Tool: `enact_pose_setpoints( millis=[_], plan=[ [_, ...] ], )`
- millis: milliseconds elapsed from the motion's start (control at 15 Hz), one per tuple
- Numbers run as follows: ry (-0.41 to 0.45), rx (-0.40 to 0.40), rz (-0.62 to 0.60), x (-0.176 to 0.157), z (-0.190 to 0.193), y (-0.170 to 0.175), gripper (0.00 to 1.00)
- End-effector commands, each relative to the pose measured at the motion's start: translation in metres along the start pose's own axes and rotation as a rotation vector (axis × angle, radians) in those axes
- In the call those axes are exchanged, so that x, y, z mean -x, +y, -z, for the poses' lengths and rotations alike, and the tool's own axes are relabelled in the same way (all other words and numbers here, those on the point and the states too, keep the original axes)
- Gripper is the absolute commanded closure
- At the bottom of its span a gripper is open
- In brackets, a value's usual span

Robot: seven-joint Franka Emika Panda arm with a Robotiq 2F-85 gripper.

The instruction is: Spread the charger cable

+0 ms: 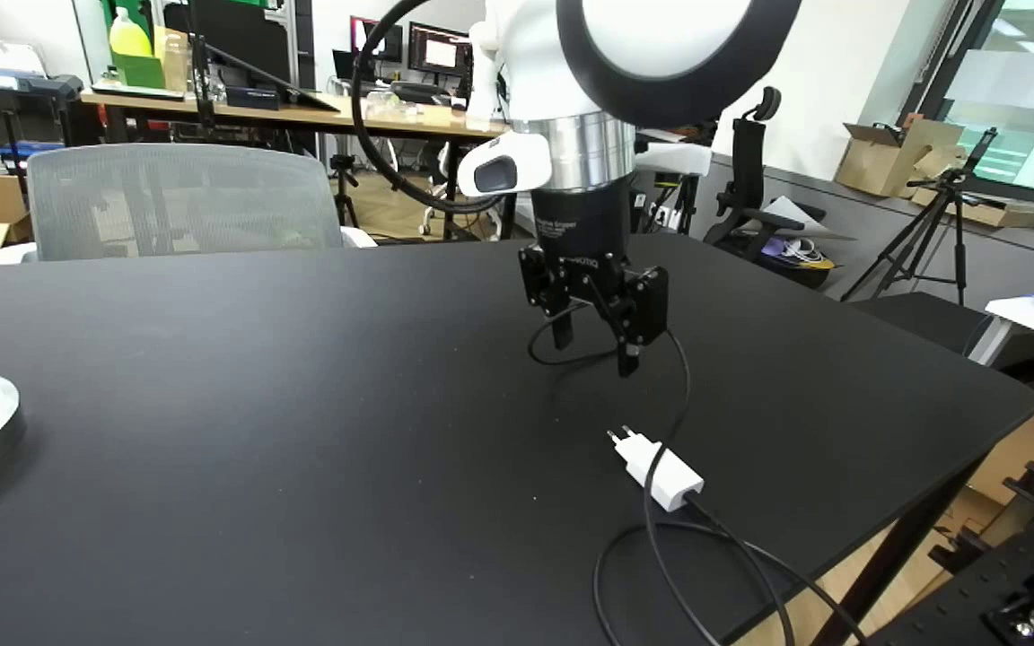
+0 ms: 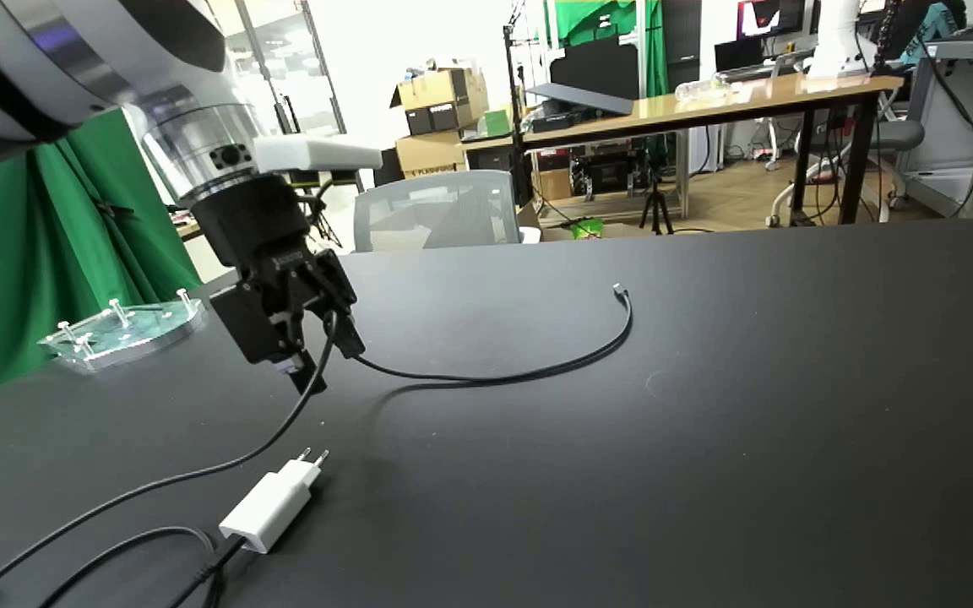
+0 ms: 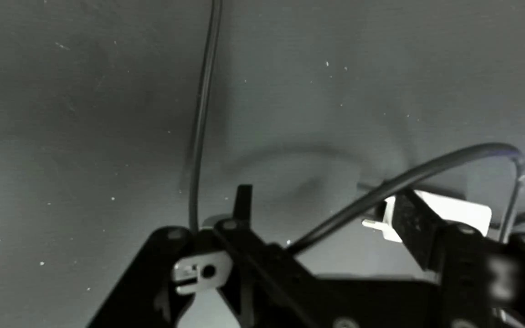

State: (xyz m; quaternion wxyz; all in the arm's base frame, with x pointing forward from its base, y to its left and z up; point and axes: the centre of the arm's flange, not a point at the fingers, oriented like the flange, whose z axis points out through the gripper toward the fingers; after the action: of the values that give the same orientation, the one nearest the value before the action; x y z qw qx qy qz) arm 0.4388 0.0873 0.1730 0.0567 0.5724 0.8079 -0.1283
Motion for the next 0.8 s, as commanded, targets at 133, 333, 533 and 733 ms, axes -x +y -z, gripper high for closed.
enact_pose_setpoints(
  millis=[133,333,533,733],
  plan=[
    [0.052,0.008,-0.284,-0.017,0.057,-0.011,0.00],
    [0.095,-0.009,-0.431,-0.024,0.082,-0.012,0.00],
    [0.135,-0.017,-0.570,-0.015,0.101,-0.003,0.00],
    [0.183,-0.018,-0.704,0.020,0.109,0.014,0.00]
  ],
)
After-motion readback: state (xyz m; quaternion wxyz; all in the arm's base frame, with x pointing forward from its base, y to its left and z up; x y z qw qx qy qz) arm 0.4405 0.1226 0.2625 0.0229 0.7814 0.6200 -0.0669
